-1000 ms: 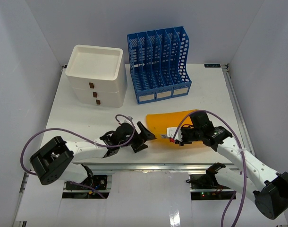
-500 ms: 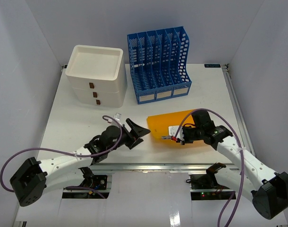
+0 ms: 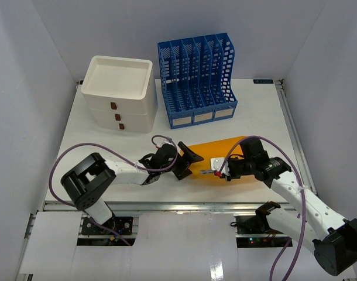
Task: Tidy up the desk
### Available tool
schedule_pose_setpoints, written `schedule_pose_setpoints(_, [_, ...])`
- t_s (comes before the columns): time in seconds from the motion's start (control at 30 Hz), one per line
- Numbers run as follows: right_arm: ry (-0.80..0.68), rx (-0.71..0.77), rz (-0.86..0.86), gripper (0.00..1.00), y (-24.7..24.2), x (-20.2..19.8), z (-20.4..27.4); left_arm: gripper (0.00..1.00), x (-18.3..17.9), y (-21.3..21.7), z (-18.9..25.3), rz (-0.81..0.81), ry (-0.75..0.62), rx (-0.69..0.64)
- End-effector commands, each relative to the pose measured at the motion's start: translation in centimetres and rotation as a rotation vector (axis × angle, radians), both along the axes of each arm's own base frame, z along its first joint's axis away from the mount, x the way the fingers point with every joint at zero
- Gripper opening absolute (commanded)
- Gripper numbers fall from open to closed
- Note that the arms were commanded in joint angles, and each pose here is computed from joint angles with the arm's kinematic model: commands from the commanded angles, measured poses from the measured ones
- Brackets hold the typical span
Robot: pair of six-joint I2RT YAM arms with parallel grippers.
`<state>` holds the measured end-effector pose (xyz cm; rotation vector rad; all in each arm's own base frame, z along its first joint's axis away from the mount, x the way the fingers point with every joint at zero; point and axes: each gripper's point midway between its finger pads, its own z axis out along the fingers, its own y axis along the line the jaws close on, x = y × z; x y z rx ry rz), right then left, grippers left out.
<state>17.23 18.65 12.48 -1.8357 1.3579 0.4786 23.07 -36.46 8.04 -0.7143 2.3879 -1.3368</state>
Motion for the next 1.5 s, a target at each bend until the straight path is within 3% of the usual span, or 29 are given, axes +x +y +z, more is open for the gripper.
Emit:
schedule_pose_setpoints(0.0, [0.030, 0.048, 0.038, 0.17, 0.6, -1.1, 0.7, 0.79, 1.4, -2.5, 2.8, -0.016, -0.020, -0.118])
schedule_pose_setpoints(0.07, [0.023, 0.049, 0.039, 0.17, 0.7, -1.0, 0.9, 0.63, 1.4, -2.9, 3.2, -0.027, -0.016, -0.160])
schedule_pose_setpoints(0.2, [-0.009, 0.029, 0.019, 0.17, 0.3, -0.4, 0.8, 0.17, 1.1, -3.5, 3.4, -0.055, -0.004, -0.224])
schedule_pose_setpoints(0.33, [-0.030, 0.010, 0.003, 0.18, -0.1, 0.0, 0.5, 0.01, 0.5, -3.7, 4.6, -0.071, 0.006, -0.286])
schedule_pose_setpoints(0.5, [-0.049, 0.001, -0.018, 0.25, -0.5, 0.2, 0.3, 0.00, 0.2, -3.8, 7.6, -0.082, 0.001, -0.389])
schedule_pose_setpoints(0.83, [-0.123, 0.027, -0.053, 0.72, -0.6, 1.1, 0.8, 0.00, 0.2, -3.3, 13.0, 0.020, 0.019, -0.484])
schedule_pose_setpoints(1.13, [-0.246, 0.079, -0.209, 0.91, -0.7, 4.5, 2.9, 0.00, 0.7, -4.6, 14.5, 0.066, 0.042, -0.483])
schedule_pose_setpoints(1.3, [-0.344, 0.074, -0.276, 0.91, -1.7, 5.5, 4.5, 0.00, 1.7, -5.4, 16.0, 0.089, 0.012, -0.451])
schedule_pose_setpoints(1.47, [-0.364, 0.045, -0.262, 0.62, -2.0, 5.5, 5.1, 0.00, 2.6, -5.3, 15.3, 0.121, -0.005, -0.379])
